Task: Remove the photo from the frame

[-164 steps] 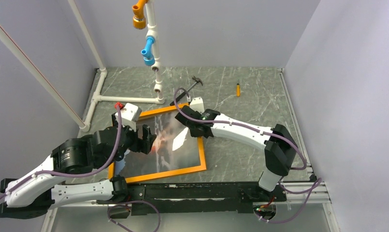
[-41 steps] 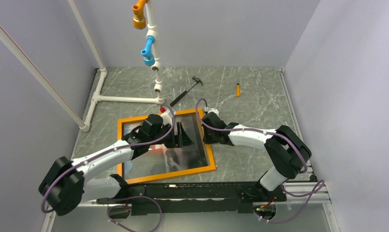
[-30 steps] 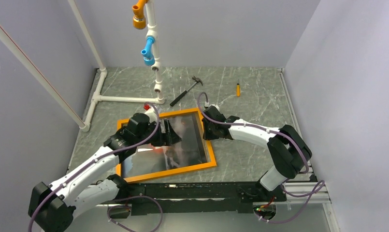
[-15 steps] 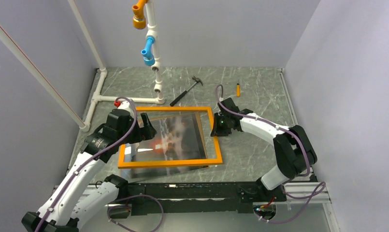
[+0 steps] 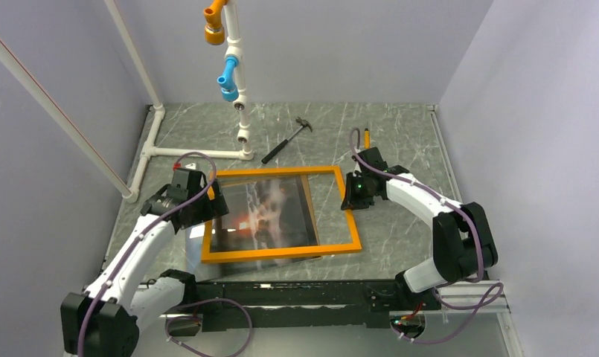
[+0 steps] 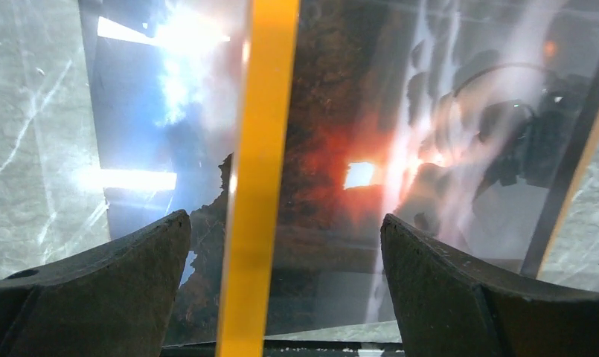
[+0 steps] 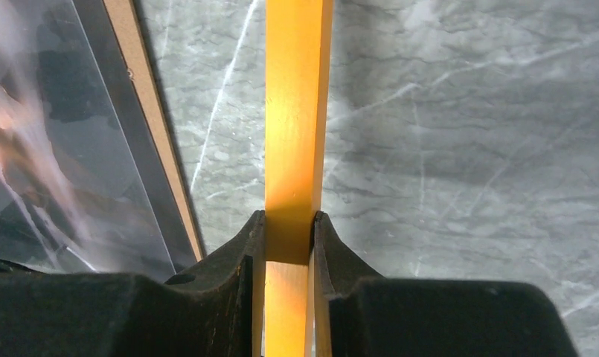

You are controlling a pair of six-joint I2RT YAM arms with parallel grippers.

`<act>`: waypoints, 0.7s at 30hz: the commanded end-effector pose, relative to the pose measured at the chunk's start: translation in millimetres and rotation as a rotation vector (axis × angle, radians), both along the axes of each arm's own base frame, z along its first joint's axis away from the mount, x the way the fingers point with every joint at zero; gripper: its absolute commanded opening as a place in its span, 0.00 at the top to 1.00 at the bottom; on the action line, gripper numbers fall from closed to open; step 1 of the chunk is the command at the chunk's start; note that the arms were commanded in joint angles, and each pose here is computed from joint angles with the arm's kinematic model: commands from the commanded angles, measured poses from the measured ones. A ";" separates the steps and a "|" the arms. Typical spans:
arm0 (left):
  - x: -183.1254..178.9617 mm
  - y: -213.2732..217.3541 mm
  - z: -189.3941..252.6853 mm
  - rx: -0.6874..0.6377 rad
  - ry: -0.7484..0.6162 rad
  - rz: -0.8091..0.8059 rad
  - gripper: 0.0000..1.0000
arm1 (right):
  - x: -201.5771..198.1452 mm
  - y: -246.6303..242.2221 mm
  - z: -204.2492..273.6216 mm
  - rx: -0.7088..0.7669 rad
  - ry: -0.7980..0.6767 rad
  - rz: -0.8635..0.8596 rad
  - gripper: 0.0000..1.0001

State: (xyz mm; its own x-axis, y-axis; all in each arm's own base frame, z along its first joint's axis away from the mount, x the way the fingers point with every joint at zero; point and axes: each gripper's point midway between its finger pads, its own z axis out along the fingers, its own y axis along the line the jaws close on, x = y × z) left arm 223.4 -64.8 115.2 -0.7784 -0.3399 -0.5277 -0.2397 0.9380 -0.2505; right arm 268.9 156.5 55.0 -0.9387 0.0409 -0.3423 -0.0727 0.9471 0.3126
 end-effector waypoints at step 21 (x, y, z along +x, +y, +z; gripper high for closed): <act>13.1 -103.7 -28.1 -0.475 -0.049 -0.243 0.82 | -0.9 -30.9 30.8 0.020 -0.082 -0.021 0.71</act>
State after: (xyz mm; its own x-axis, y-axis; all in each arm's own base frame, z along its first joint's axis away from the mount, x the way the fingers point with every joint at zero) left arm 227.5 -116.7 44.1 -0.8489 -0.3924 -0.3540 -0.1888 0.8508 -0.4904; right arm 261.6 107.6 57.3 -0.9310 0.0363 -0.3633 -0.0606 0.9659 0.2518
